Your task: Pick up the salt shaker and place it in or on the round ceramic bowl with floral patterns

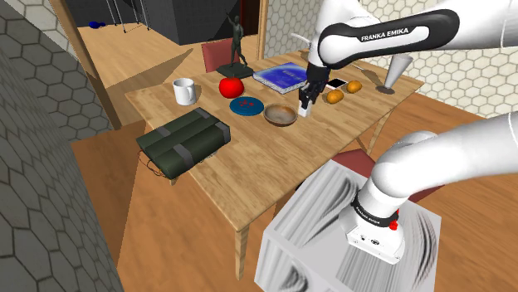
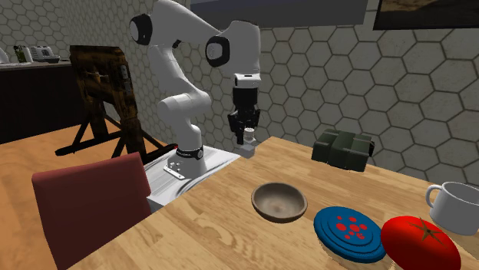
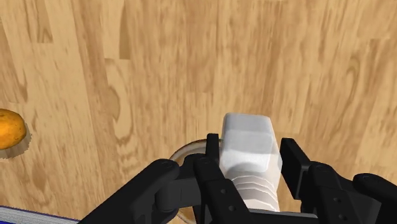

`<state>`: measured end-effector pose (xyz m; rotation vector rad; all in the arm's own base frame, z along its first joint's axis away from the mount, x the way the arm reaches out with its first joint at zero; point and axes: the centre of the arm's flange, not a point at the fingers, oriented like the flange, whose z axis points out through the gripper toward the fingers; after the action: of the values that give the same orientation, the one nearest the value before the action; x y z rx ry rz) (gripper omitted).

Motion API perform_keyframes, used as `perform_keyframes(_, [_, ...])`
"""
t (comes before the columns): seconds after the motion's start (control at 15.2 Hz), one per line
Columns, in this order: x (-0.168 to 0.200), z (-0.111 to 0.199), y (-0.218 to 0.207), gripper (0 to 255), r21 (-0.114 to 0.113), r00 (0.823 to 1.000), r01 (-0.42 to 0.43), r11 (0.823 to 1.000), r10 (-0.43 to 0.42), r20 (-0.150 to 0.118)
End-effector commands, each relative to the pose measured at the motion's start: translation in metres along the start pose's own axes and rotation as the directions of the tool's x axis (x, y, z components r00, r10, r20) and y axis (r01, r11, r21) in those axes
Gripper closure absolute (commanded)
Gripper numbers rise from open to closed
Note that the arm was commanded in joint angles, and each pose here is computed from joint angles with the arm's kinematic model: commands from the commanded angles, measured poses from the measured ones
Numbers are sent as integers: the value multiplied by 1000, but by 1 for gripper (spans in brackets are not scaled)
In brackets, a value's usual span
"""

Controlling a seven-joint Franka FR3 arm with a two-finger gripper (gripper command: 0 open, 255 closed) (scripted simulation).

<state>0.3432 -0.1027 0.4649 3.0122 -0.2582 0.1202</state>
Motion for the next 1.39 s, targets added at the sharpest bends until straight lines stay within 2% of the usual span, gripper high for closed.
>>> perform_keyframes(0.0, [26,4,5,255,0,1000,0,1000,0,0])
perform_keyframes(0.46, [116,7,27,255,0,1000,0,1000,0,0])
perform_keyframes(0.53, [140,8,33,255,0,1000,0,1000,0,0])
perform_keyframes(1.32, [134,70,26,255,0,1000,0,1000,0,0])
